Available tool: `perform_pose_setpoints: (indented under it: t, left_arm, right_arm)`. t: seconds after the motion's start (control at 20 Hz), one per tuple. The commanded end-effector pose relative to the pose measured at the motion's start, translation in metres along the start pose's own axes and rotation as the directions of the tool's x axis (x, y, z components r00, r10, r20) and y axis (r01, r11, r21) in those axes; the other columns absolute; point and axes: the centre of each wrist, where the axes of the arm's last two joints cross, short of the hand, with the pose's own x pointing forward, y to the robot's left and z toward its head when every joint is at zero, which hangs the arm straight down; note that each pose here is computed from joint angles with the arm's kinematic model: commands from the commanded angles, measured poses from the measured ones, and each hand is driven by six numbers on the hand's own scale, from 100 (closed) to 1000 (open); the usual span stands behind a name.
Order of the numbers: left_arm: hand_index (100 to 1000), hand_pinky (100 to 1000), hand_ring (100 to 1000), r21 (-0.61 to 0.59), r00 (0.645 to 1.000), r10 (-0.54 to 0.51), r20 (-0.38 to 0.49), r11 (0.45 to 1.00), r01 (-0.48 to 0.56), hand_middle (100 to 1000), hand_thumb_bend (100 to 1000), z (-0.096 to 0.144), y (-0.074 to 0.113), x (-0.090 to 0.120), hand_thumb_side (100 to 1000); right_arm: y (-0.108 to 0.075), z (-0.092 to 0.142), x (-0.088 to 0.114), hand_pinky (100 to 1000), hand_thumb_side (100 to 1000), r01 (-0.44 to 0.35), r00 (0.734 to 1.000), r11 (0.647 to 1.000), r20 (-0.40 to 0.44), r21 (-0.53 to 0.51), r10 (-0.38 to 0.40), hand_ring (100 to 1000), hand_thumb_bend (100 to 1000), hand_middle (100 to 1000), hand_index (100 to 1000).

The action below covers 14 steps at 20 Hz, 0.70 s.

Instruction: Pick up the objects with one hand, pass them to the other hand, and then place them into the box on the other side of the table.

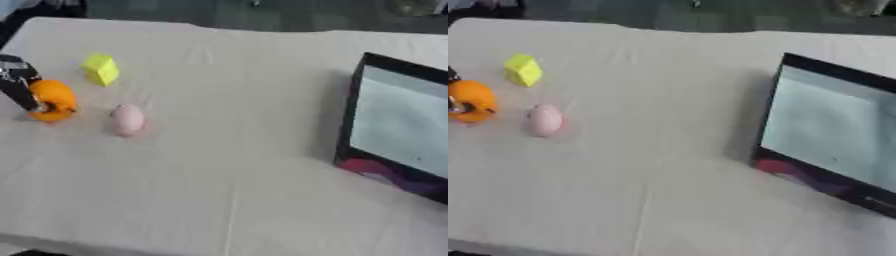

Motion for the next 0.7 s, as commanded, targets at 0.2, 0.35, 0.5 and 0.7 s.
perform_pose_setpoints:
  t: [0.2,0.35,0.5,0.7]
  left_arm:
    - [539,719,600,0.081,0.998,0.058,0.037,0.995,-0.061,505,341,0.013,0.017,-0.007,100]
    - [535,718,590,0.114,0.995,0.069,0.074,0.990,-0.077,491,333,0.021,0.024,-0.005,100]
    - [526,720,577,0.166,0.990,0.068,0.127,0.982,-0.089,477,304,0.035,0.034,0.001,100]
    - [510,732,555,0.239,0.971,0.096,0.217,0.960,-0.148,455,267,0.056,0.044,0.011,100]
  right_arm:
    - [-0.004,-0.003,0.009,1000,767,-0.027,0.999,1.000,0.019,0.008,0.027,1000,100,998,1000]
    - [-0.004,-0.004,0.012,1000,757,-0.026,0.999,1.000,0.028,0.011,0.026,1000,100,997,1000]
    - [-0.004,-0.007,0.017,1000,736,-0.026,0.999,0.999,0.047,0.018,0.025,1000,100,997,1000]
    - [-0.003,-0.016,0.032,1000,694,-0.026,0.995,0.999,0.096,0.047,0.021,1000,100,997,1000]
